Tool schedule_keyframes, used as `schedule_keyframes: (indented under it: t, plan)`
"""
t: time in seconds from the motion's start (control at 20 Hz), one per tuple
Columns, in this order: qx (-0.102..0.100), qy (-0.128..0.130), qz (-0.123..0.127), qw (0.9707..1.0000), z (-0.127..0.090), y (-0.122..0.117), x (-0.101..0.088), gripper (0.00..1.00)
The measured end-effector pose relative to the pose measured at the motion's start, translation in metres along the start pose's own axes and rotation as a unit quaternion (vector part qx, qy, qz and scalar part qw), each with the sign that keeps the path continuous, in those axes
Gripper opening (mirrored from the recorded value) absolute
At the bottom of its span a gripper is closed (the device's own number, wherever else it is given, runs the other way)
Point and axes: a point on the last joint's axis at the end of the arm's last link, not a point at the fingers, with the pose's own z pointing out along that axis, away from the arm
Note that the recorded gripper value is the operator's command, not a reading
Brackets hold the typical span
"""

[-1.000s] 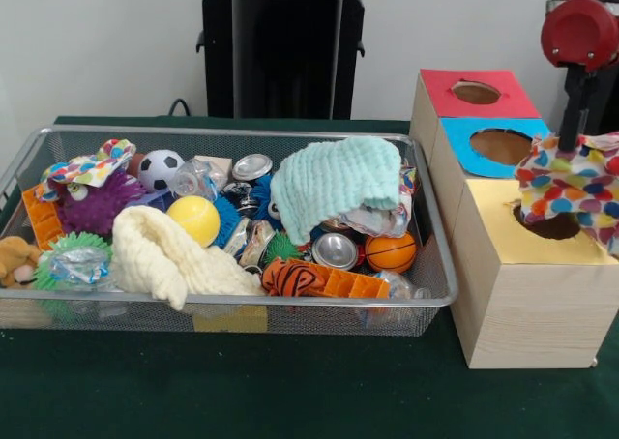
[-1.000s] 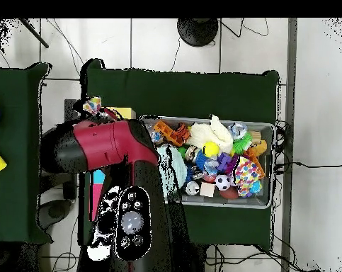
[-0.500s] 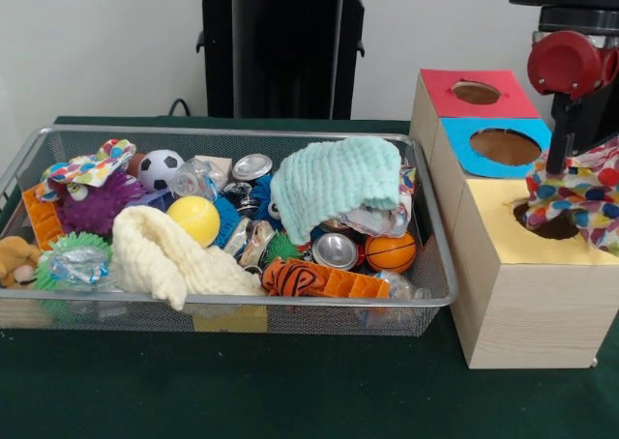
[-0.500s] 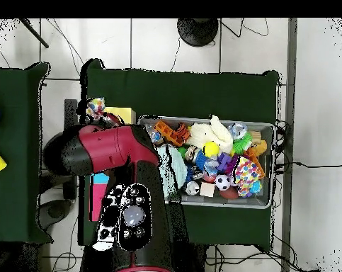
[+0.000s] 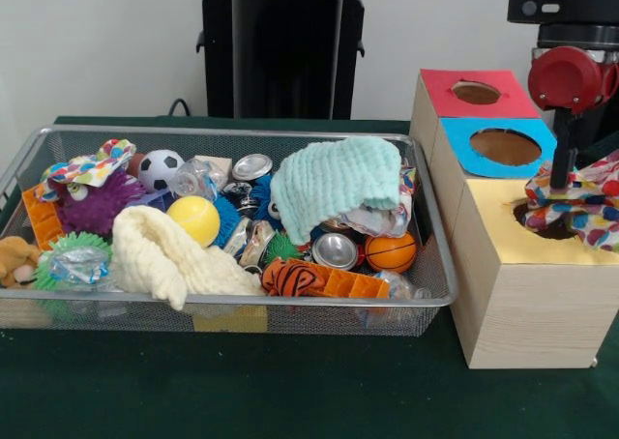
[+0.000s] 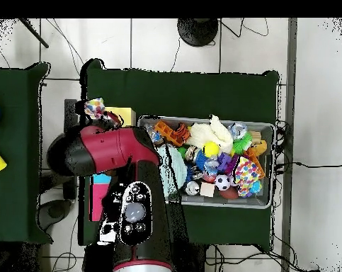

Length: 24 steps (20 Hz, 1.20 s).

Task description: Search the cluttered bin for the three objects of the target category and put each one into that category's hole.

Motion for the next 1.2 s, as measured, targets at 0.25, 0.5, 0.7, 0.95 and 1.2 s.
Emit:
schedule_keyframes:
  t: [0.25,0.5,0.7,0.95,1.2]
  plan:
    - [0.008,-0.011,-0.001,0.9999,0.005,0.0,-0.001,0.0]
    - [0.012,-0.016,-0.002,0.9998,0.011,0.002,-0.001,0.0]
    - [0.015,-0.02,-0.003,0.9997,0.014,0.002,0.0,0.0]
    - [0.019,-0.021,-0.004,0.9996,0.016,0.001,0.002,0.0]
    - [0.021,-0.018,-0.003,0.9996,0.017,0.0,0.005,0.0]
